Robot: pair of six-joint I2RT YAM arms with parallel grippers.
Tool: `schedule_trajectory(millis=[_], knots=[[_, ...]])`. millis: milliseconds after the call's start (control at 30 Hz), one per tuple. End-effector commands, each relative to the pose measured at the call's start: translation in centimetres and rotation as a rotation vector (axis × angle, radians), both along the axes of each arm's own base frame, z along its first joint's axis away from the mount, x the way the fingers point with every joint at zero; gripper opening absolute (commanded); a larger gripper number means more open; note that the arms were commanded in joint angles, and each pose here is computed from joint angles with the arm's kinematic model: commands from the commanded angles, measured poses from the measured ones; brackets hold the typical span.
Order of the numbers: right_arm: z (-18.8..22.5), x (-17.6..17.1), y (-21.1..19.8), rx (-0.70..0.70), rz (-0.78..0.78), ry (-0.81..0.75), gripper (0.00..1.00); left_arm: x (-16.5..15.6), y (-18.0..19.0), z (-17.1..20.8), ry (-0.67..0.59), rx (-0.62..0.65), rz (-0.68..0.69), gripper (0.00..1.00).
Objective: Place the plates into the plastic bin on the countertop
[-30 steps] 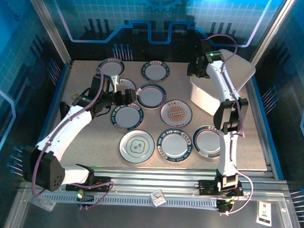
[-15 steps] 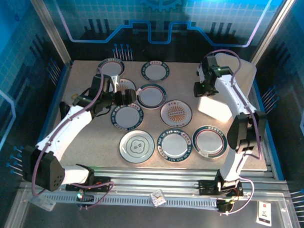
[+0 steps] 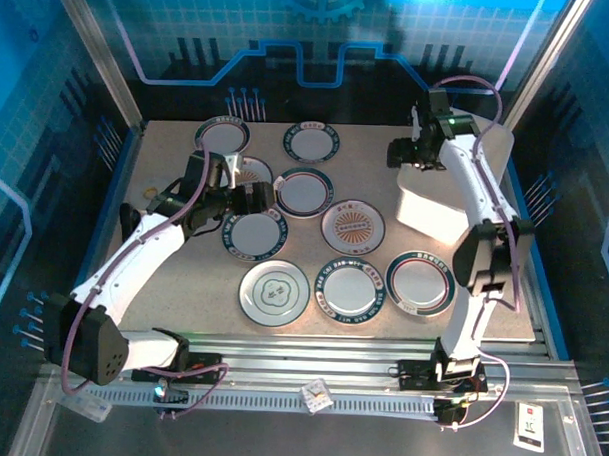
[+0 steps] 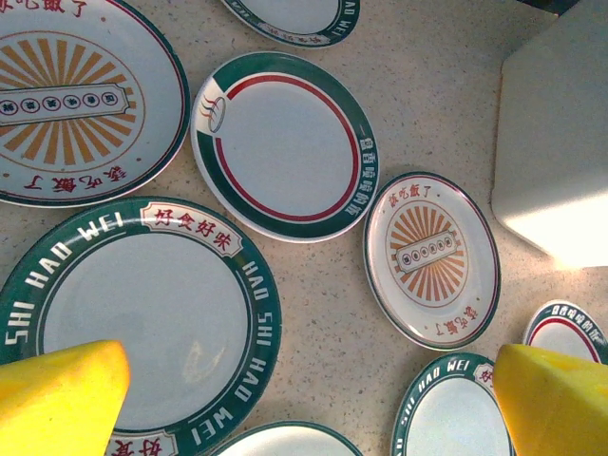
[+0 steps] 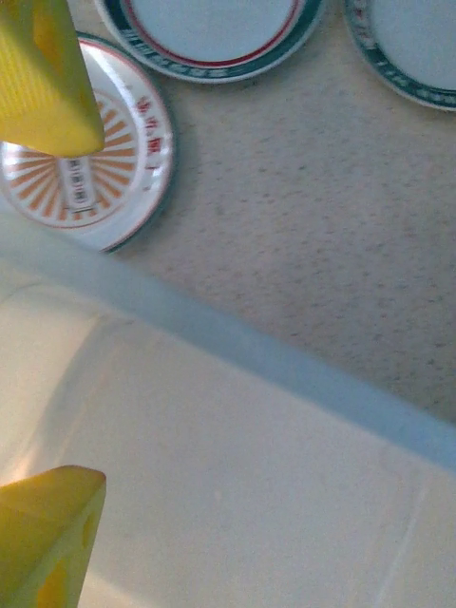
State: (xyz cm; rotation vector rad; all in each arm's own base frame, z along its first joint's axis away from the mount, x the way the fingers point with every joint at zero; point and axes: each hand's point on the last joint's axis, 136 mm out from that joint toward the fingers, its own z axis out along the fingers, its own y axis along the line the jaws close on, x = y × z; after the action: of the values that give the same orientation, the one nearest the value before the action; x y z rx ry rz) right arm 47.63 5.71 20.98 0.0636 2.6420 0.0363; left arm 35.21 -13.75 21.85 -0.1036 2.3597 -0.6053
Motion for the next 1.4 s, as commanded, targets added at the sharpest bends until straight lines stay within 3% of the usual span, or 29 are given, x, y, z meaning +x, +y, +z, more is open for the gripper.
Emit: schedule_trajectory(millis=[0,133,233,533,867,1367], knots=[[-1.7,0.8,0.5,0.013,-0.057,0.072,0.83,-0.9,0.3,0.5,0.001,0.000,0.022,0.99],[-2.7,1.7,-0.5,-0.084,-0.077,0.115,0.78,-1.1,0.5,0.5,0.003,0.012,0.026,0.99],[-3.2,1.8,-0.6,-0.103,-0.067,0.138,0.69,-1.2,0.7,0.6,0.004,0.019,0.030,0.99],[-2.8,1.4,1.7,-0.126,0.109,0.094,0.45,-1.8,1.3,0.8,0.011,0.034,0.049,0.99],[-2.0,-1.6,3.2,-0.176,0.284,0.040,0.39,-2.2,1.6,0.8,0.022,0.037,0.064,0.99],[-3.0,-5.2,4.4,-0.245,0.502,-0.013,0.37,-2.3,1.4,0.5,0.035,0.023,0.065,0.99]])
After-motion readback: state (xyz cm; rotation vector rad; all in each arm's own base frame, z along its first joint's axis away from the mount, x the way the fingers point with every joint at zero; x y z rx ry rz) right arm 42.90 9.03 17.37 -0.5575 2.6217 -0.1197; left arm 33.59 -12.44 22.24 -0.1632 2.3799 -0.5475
